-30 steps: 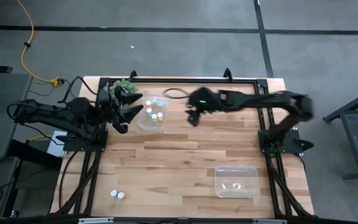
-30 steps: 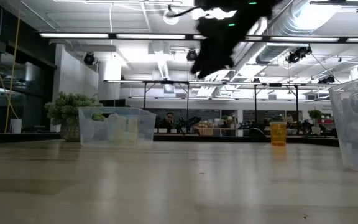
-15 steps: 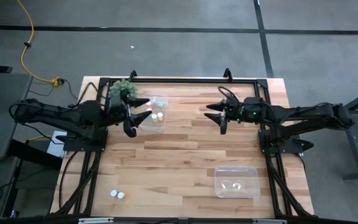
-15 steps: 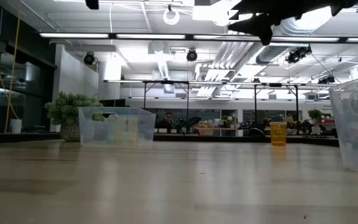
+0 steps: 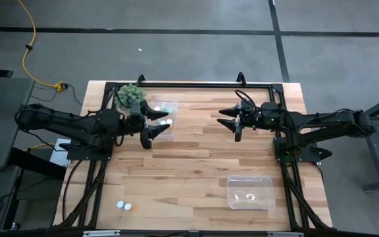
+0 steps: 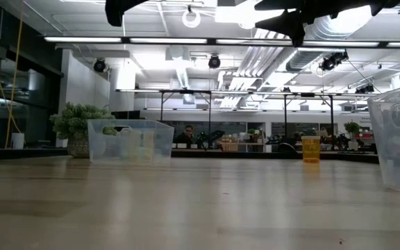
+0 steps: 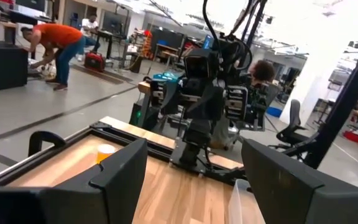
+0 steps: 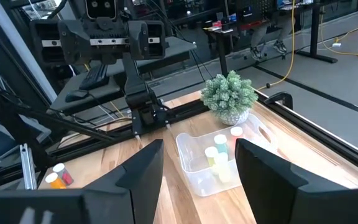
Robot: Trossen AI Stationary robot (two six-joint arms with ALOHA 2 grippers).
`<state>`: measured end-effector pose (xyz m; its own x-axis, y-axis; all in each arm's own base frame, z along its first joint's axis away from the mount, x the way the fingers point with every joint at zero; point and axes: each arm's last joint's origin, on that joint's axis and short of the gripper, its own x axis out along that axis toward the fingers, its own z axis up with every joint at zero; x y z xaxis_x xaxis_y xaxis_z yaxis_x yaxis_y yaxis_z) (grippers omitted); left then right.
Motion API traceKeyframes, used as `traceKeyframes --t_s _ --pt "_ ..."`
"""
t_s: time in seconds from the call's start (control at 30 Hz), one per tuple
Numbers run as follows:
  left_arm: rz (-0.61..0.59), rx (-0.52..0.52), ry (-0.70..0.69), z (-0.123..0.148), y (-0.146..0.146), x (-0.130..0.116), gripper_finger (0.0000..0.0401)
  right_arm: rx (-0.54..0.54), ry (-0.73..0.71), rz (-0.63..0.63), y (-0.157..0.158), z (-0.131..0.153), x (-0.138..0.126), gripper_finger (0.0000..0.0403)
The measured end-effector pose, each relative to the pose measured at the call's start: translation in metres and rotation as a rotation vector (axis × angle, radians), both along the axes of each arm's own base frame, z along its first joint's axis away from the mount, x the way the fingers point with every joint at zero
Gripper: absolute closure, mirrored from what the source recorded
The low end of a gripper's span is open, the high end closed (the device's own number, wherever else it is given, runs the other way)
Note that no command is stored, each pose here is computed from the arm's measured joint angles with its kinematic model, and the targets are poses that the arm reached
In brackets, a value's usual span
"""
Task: Pick and place medicine bottles into bin by pill shape (circle, oval)
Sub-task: Put the small orange tablet bottle into the top transparent bin
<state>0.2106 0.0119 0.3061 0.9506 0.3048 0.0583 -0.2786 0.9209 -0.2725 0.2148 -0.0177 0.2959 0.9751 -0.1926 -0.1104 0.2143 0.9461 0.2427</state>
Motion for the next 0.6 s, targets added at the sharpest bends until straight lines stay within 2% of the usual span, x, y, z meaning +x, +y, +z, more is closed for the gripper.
traceKeyframes --t_s 0.2,0.4,0.6 --pt "-0.046 0.025 0.024 -0.001 -0.005 0.000 0.0149 0.000 0.000 0.000 0.000 0.000 0.000 0.0210" --pt "-0.077 0.069 0.168 -0.003 -0.012 0.000 0.0149 0.000 0.001 0.000 0.000 0.000 0.000 0.0210" --pt "-0.079 0.080 0.204 -0.003 -0.013 0.000 0.0149 -0.030 0.016 0.004 0.000 -0.001 0.000 0.0210"
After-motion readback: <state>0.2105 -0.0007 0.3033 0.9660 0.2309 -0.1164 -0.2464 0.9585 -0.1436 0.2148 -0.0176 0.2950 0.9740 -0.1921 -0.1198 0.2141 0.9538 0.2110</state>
